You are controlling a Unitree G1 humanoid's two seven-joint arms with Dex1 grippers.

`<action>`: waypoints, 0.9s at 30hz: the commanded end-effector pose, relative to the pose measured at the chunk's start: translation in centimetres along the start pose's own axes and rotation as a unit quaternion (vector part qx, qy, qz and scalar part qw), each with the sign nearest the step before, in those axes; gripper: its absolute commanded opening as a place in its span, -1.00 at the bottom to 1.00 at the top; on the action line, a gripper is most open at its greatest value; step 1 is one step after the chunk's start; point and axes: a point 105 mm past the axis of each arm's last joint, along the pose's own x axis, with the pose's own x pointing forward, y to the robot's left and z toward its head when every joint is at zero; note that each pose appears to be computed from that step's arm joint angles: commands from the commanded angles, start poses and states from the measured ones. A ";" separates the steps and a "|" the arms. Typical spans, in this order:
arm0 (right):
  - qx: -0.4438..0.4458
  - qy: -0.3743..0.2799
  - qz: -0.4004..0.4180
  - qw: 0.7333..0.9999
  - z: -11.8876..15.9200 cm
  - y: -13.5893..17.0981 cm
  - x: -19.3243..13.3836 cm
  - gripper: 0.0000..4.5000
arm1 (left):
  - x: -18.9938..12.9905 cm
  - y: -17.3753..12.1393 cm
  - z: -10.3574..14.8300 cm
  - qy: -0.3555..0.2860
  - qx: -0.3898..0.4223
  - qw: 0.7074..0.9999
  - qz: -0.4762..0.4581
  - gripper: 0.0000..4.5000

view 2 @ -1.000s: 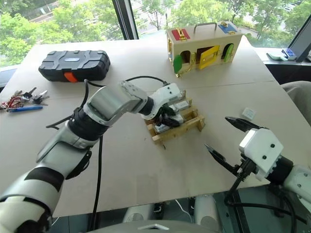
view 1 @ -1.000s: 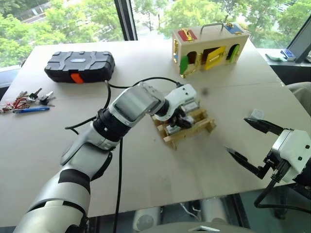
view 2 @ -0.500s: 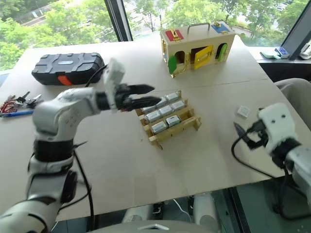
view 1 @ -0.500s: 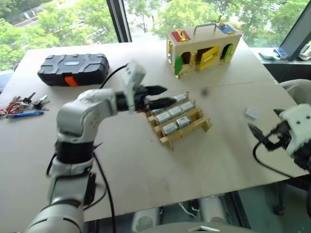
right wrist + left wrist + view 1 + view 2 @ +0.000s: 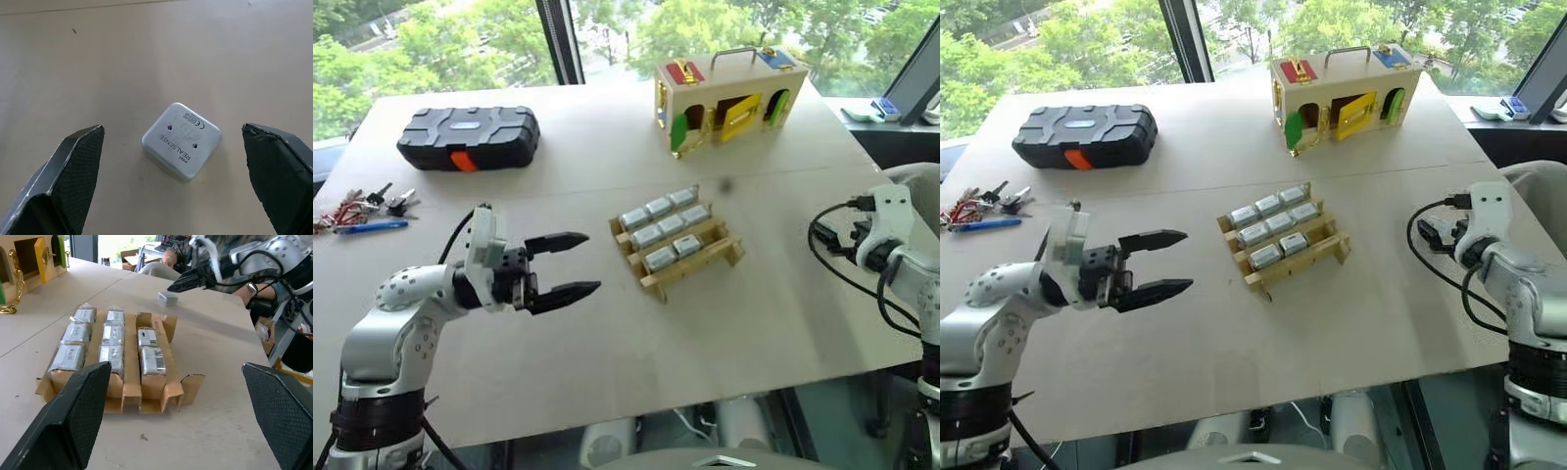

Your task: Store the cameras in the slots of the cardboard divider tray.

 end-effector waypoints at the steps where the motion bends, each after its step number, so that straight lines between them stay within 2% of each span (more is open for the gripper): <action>1: 0.012 -0.004 -0.042 0.999 0.6 -0.9 0.5 1.00 | 0.5 -0.8 1.2 -0.014 0.028 0.999 -0.004 0.98; 10: 0.035 0.006 -0.060 0.998 0.2 -0.5 2.4 1.00 | 1.1 -1.0 1.6 -0.022 0.033 0.999 -0.009 0.98; 14: 0.033 0.011 -0.060 0.998 0.0 -0.6 2.6 0.51 | 1.2 -1.2 1.6 -0.022 0.031 0.999 -0.014 1.00; 16: 0.025 0.014 -0.059 0.998 -0.2 -0.7 2.5 0.07 | 1.3 -1.2 1.7 -0.025 0.027 0.999 -0.016 1.00; 17: 0.022 0.014 -0.059 0.998 -0.3 -0.7 2.5 -0.05 | 1.4 -1.3 1.8 -0.026 0.026 0.999 -0.018 1.00; 19: -0.006 0.007 -0.047 0.999 -0.1 -0.5 1.9 -0.09 | 1.7 -1.2 2.0 -0.028 0.021 0.999 -0.009 1.00; 21: -0.099 -0.045 -0.012 0.994 1.6 0.7 0.8 -0.09 | 2.3 -0.8 2.4 -0.036 0.008 0.999 0.015 1.00; 22: -0.143 -0.067 0.017 0.987 2.3 1.8 0.0 -0.09 | 2.6 -0.7 2.7 -0.042 -0.013 0.999 0.022 1.00; 24: -0.271 -0.137 0.086 0.949 4.2 4.9 -2.2 -0.09 | 3.4 -0.6 3.1 -0.044 -0.055 0.997 0.033 1.00; 27: -0.424 -0.203 0.221 0.854 4.8 10.9 -5.9 -0.09 | 4.7 -0.8 3.7 -0.032 -0.146 0.989 0.020 1.00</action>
